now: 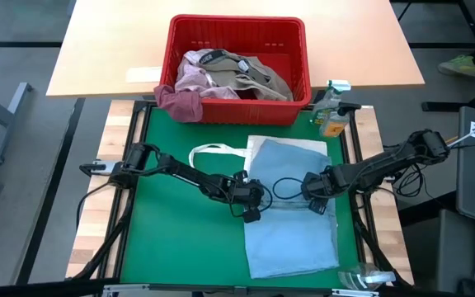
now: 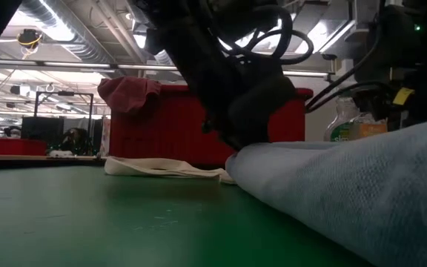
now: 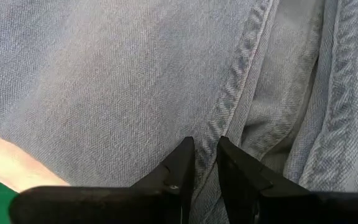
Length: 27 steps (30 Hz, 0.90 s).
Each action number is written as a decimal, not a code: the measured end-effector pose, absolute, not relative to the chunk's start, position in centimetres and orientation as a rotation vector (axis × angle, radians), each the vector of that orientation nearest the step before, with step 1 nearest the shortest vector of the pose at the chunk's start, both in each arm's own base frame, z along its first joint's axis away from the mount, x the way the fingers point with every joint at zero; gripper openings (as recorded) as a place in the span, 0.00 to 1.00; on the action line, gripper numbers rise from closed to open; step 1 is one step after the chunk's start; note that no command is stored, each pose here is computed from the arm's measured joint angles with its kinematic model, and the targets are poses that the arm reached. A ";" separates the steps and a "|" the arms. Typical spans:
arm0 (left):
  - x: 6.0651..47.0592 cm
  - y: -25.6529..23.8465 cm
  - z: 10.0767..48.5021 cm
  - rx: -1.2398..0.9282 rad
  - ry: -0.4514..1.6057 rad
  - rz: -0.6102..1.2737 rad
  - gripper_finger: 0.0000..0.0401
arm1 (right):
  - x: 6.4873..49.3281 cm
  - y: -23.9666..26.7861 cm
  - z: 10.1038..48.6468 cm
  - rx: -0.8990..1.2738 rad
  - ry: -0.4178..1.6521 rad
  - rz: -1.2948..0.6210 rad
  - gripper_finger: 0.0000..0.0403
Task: Fold Laundry from Bin
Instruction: Fold the blue pants from the red laundry basket
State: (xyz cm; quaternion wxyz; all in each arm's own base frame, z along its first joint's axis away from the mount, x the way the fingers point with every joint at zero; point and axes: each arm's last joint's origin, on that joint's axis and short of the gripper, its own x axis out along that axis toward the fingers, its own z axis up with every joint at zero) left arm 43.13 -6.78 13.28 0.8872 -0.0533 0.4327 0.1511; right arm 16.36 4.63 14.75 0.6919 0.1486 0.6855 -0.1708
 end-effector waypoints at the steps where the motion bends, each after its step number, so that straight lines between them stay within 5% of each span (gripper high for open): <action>1: 43.1 -6.8 13.3 -0.105 0.901 0.315 0.16 | 16.4 4.6 14.7 0.329 1.528 -0.383 0.37; 27: 42.5 -5.0 13.4 -0.114 0.973 0.365 0.16 | 17.9 3.0 14.7 0.201 1.321 -0.505 0.37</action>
